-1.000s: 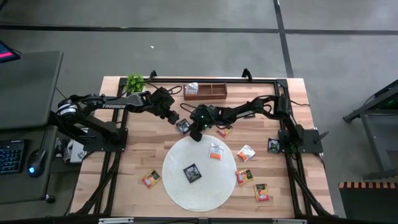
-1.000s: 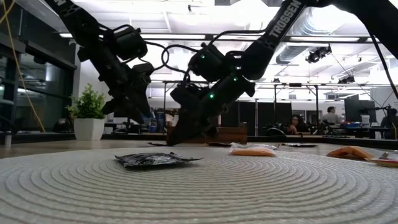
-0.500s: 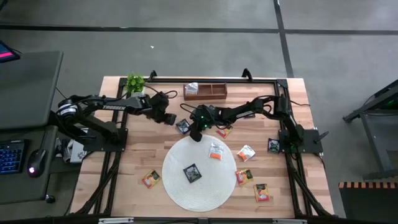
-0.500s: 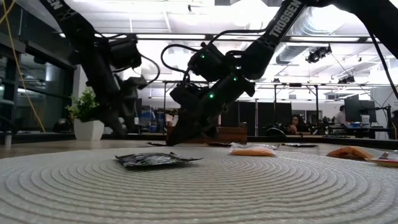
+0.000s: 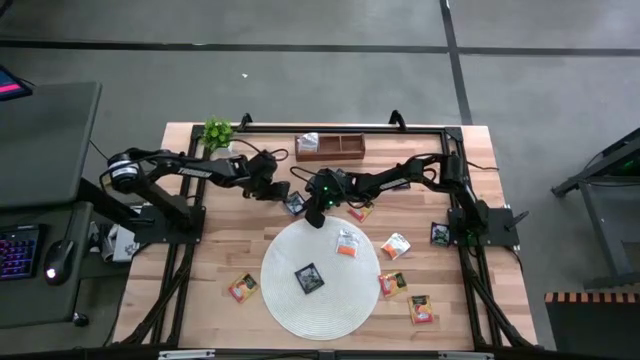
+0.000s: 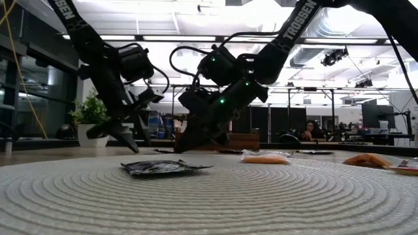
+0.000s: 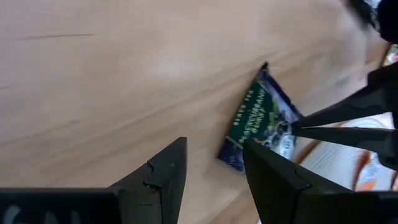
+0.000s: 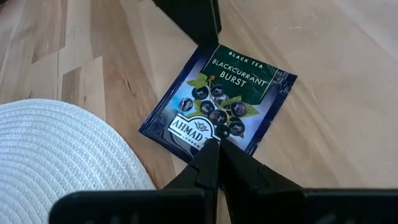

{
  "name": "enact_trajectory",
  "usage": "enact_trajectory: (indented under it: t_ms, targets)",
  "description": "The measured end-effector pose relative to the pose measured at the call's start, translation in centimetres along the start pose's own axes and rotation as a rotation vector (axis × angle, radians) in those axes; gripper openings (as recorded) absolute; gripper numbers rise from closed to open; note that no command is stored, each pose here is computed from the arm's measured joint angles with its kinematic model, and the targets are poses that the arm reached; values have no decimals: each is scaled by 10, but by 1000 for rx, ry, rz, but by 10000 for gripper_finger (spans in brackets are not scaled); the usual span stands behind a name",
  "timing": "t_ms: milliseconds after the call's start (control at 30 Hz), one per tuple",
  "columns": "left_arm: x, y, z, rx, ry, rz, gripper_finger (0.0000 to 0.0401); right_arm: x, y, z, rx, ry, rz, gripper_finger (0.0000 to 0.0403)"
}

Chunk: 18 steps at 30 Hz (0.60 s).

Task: Pick & Place Tea
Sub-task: Put the blue tea bag into the middle section of the wooden organizer

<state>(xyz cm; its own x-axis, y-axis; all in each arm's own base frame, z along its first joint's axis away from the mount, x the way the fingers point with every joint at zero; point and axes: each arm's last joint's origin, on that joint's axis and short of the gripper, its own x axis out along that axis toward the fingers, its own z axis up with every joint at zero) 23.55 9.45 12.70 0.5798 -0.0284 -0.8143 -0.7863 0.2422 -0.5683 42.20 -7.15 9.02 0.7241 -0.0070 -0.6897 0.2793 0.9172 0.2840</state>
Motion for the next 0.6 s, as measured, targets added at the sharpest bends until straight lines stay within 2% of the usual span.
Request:
enact_trajectory:
  t_ms: [500,600]
  targets:
    - [10,-5,1,-26,11,-77,158,0,0,0,0,-1,-1,12]
    - [11,-5,1,-26,0,-71,143,0,0,0,0,0,0,12]
